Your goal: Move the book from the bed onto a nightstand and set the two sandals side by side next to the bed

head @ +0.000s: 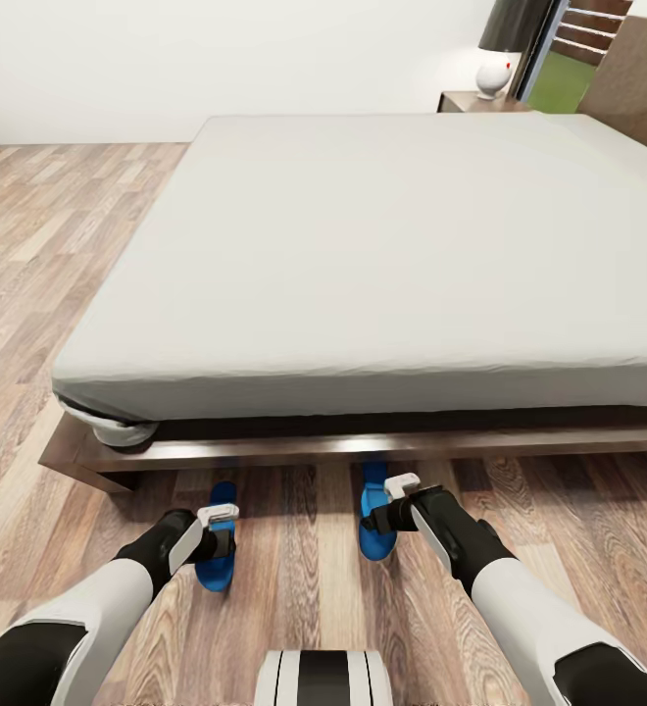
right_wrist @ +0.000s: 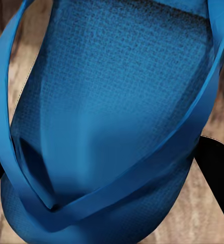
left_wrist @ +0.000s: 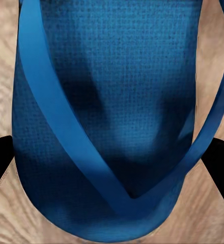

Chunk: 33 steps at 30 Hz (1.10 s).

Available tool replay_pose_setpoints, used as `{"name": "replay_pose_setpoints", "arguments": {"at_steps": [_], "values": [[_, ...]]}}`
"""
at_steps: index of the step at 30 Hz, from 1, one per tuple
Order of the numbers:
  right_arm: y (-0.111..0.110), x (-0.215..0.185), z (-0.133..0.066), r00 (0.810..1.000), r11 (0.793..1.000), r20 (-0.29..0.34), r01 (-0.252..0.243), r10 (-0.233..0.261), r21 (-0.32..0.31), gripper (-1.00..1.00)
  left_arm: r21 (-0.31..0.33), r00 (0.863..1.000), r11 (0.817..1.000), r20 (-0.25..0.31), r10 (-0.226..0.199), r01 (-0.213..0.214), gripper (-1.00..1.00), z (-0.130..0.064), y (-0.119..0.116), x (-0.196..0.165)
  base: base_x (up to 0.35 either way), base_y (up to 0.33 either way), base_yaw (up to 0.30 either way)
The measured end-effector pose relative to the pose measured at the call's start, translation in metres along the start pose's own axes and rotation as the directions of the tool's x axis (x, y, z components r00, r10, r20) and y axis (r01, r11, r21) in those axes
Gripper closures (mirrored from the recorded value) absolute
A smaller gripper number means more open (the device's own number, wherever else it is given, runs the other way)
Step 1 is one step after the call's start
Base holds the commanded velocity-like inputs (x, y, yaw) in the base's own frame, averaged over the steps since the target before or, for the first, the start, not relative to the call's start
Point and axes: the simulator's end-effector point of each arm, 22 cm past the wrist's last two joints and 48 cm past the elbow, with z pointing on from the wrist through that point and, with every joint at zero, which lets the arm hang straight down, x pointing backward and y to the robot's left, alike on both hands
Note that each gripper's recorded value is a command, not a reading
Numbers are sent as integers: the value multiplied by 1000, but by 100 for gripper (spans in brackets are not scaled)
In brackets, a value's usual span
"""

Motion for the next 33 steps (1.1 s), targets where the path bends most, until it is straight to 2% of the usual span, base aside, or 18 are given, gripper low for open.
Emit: {"name": "replay_pose_setpoints", "arguments": {"at_steps": [11, 15, 16, 22, 33], "values": [[-1, 19, 21, 999, 1000, -38, -5, 5, -8, 100, -8, 999, 1000, 46, 2, -1, 100, 22, 3, 1, 0, 0, 0], [13, 6, 20, 999, 999, -12, 29, -29, -18, 100, -14, 998, 1000, 67, 1, 0, 100, 24, 9, 2, 0, 0, 0], [10, 7, 19, 999, 999, -15, 34, -34, -14, 100, -10, 998, 1000, 63, 1, 0, 100, 24, 7, 4, 0, 0, 0], [37, 14, 33, 998, 997, -34, 58, -60, -49, 100, -4, 999, 1000, 53, 6, -6, 100, 36, -1, 12, 0, 0, 0], [40, 25, 50, 997, 996, -52, 54, -58, -66, 100, -9, 1000, 1000, 15, 4, -4, 100, 54, 2, 28, 0, 0, 0]]}}
